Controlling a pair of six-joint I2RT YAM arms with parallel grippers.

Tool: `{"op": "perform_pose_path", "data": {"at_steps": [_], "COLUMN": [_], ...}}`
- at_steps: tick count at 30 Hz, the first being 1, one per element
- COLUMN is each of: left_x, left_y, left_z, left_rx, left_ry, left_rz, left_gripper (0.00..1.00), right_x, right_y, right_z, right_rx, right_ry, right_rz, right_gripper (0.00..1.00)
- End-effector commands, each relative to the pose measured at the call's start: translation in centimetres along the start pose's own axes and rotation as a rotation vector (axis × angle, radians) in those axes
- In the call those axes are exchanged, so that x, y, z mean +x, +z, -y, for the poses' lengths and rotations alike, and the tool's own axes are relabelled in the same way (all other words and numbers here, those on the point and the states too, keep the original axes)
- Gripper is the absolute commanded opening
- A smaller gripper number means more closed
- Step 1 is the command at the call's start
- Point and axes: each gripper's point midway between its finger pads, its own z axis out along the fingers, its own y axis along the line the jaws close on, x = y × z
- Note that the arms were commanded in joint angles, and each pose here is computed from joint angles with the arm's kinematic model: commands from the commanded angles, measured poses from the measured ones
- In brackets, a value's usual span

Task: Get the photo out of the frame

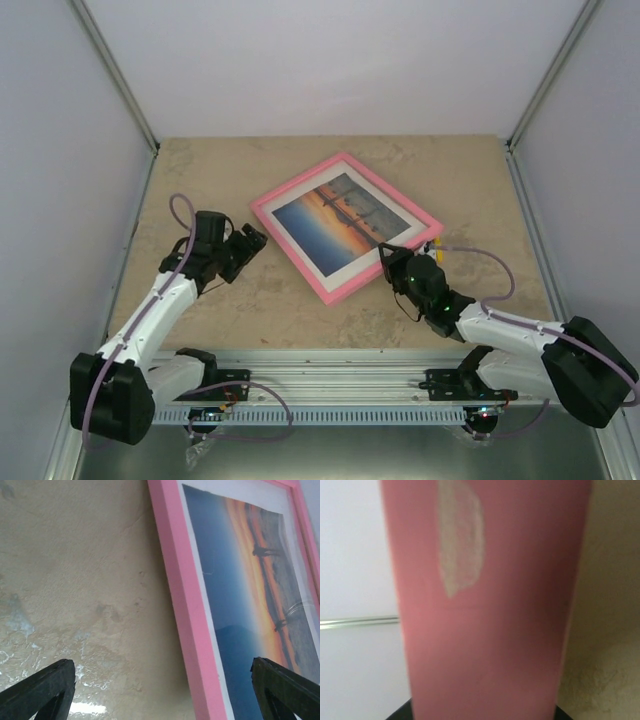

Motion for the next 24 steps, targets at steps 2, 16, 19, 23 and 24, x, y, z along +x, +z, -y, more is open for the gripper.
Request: {"op": "perform_pose_path", "data": {"at_steps": [2,16,19,23,24], "left_x": [0.8,2.1,2.3,2.8,2.9], "left_y": [1.4,3.7,4.2,5.0,5.2], "left_z": [-0.6,-2.6,-3.0,-3.5,-3.6], "left_rx": [0.001,-0.053,-0.055,-0.062,-0.065], "left_ry": [-0.026,-0.050,-0.058,-0.072,-0.077], "left_rz": [-0.048,-0.115,-0.125,-0.149,-0.155], "left_gripper": [0.97,0.96,0.94,0.92,0.92], "right_x": [1.2,4.6,4.9,4.9,5.0], "right_y": [-0.4,-0.5,-0.5,-0.6,-0.6], "right_z": [6.5,12.6,13.1,13.2,13.3], "right_rx": [0.218,0.402,0.424,0.435,0.439], "right_ry": [-0.017,0.045,0.048,0.048,0.047], "right_rz": [-0.061,-0.210,-0.224,-0.228,-0.232], "right_gripper": [0.00,0.12,0.21,0.43,0.48]}}
